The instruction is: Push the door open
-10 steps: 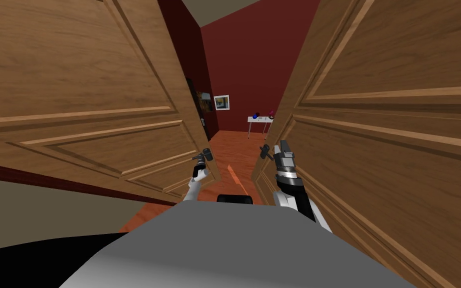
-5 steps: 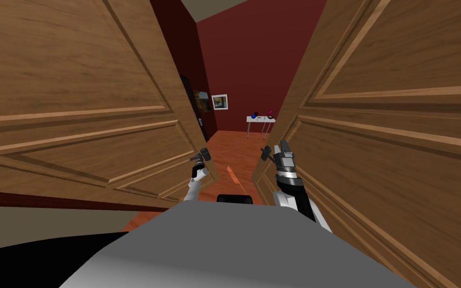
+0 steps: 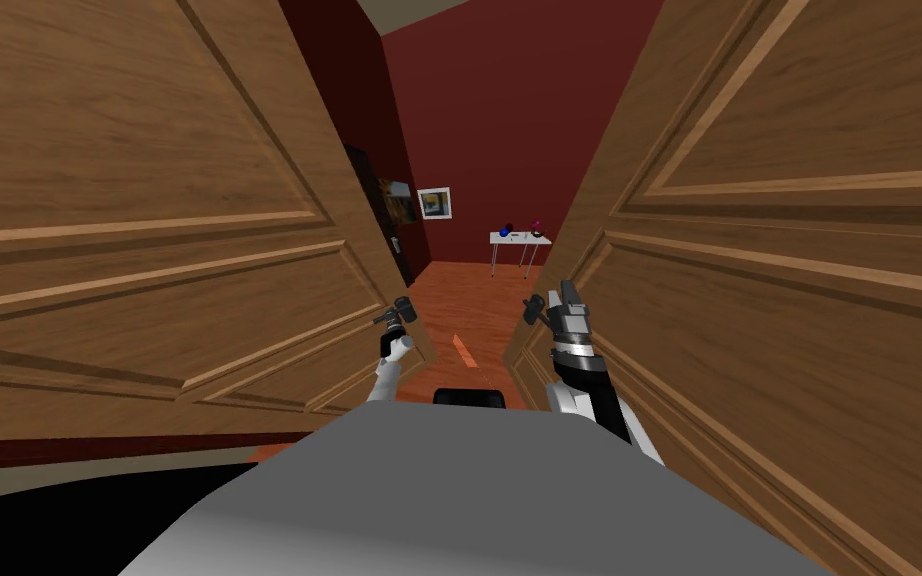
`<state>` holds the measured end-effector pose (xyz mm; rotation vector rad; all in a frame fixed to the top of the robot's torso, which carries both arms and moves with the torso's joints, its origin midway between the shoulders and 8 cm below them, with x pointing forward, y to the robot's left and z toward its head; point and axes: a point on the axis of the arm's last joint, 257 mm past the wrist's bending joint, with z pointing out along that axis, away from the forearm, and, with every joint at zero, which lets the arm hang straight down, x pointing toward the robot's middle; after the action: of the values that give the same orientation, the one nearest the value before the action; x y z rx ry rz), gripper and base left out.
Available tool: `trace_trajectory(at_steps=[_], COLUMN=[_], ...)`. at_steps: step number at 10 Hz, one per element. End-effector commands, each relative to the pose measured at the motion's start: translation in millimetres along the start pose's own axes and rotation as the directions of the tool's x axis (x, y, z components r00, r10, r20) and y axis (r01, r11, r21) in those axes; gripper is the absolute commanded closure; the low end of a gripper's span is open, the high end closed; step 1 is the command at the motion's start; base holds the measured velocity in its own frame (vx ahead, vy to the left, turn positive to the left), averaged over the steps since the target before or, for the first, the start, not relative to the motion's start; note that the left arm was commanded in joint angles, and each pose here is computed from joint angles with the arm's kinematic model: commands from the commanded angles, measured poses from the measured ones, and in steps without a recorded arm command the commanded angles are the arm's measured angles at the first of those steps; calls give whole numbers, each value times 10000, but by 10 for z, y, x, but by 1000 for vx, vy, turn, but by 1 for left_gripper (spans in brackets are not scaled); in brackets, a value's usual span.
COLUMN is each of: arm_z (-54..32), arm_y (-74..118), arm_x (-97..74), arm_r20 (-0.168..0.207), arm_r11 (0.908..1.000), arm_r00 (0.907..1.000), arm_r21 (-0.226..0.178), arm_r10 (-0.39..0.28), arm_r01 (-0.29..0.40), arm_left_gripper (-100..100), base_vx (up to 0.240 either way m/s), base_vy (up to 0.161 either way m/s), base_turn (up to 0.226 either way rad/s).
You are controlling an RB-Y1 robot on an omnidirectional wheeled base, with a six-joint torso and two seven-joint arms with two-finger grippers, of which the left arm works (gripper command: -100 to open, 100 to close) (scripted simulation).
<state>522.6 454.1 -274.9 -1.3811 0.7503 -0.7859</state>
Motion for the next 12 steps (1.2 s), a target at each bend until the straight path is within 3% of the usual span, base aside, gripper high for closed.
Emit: trace_trajectory(at_steps=[1, 6, 9, 10, 12], arm_z=[76, 64, 64, 43, 29], arm_y=[-103, -73, -73, -46, -29], arm_x=[-241, -597, -597, -723, -778], arm_r20=[527, 1703, 1703, 2138, 2334], arm_r11=[9995, 9997, 9997, 9998, 9999], arm_r00=[9985, 9853, 9853, 9768, 9723], arm_r21=[286, 184, 184, 100, 52], arm_r10=[126, 129, 129, 131, 131], arm_r01=[-142, -163, -163, -156, -148], arm_left_gripper=[100, 100, 100, 100, 100], base_vx=[63, 89, 38, 42, 82], base_vy=[22, 36, 24, 9, 26], base_turn=[-24, -67, 3, -106, -47])
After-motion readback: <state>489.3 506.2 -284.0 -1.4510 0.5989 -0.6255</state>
